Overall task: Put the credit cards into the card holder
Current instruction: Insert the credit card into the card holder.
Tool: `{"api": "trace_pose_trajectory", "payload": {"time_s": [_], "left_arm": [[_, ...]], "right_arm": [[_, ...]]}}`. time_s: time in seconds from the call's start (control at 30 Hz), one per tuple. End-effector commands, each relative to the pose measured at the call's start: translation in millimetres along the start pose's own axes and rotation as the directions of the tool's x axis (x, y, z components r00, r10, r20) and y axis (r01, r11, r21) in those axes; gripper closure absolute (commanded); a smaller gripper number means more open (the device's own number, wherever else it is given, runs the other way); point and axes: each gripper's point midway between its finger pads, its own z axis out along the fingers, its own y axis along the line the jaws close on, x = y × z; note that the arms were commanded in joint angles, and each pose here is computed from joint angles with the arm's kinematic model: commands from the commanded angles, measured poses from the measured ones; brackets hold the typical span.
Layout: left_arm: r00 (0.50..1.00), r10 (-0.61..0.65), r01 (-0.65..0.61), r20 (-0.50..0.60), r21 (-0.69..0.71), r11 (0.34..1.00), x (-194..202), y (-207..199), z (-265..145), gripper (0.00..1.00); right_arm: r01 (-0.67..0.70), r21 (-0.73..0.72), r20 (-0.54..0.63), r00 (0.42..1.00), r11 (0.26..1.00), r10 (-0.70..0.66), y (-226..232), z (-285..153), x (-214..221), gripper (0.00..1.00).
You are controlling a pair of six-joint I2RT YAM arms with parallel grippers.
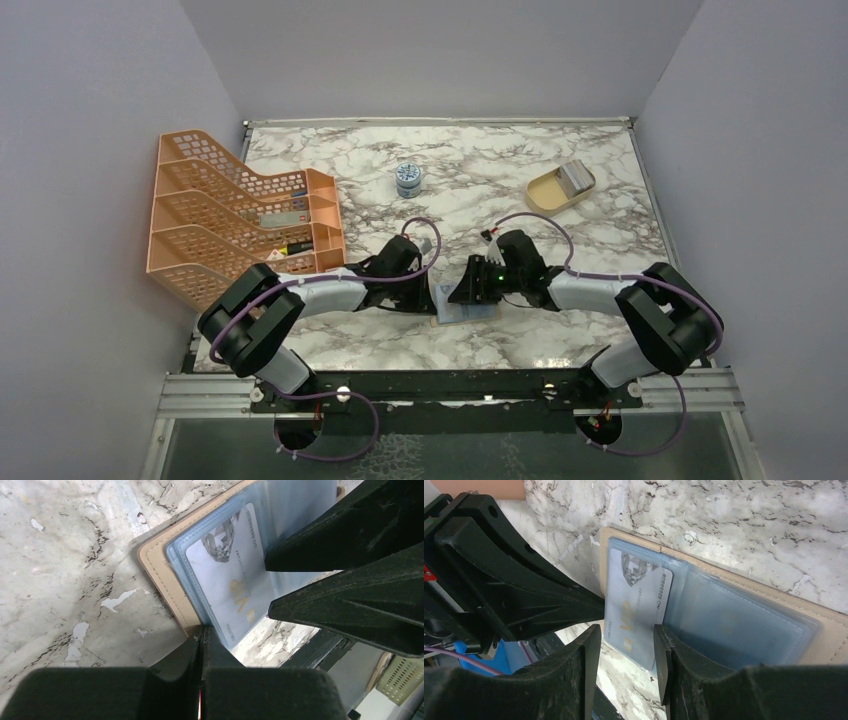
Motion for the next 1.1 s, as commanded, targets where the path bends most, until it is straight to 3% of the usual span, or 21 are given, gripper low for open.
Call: {"api": "trace_pose_trajectory", "payload": {"time_s": [0.0,0.27,0.37,0.57,0.77,0.9,1.07], "left_arm": [[1.0,0.03,-0.029,0.008,-0.115,0.993,-3,16,-5,1.0],[0.998,0.019,-0.013,0.058,-0.103,0.995,-20,6,-12,1.0],[0.996,0.023,-0.014,0.089,-0.098,0.995,-27,2,-18,0.95],[0.985,0.058,-0.037,0.165,-0.128,0.991,-43,-2,-36,0.66],[0.963,0.133,-0.086,0.236,-0.198,0.976,-64,-6,-63,0.5],[0.946,0.172,-0.118,0.275,-0.204,0.972,-73,-15,-83,0.37],[0.927,0.223,-0.177,0.302,-0.172,0.969,-78,-36,-114,0.13]], "right_arm": [[0.038,-0.088,-0.012,0.999,0.995,-0.039,18,4,0,0.58],[0.044,-0.084,0.001,0.999,0.995,-0.045,25,1,-8,0.58],[0.063,-0.044,0.007,0.998,0.997,-0.062,22,-1,-13,0.58],[0.164,0.027,0.057,0.985,0.986,-0.165,25,-3,-43,0.58],[0.255,0.189,0.149,0.947,0.948,-0.285,30,-15,-104,0.58],[0.264,0.403,0.222,0.901,0.876,-0.374,14,-41,-160,0.58],[0.227,0.639,0.245,0.845,0.734,-0.475,-18,-76,-220,0.58]]}}
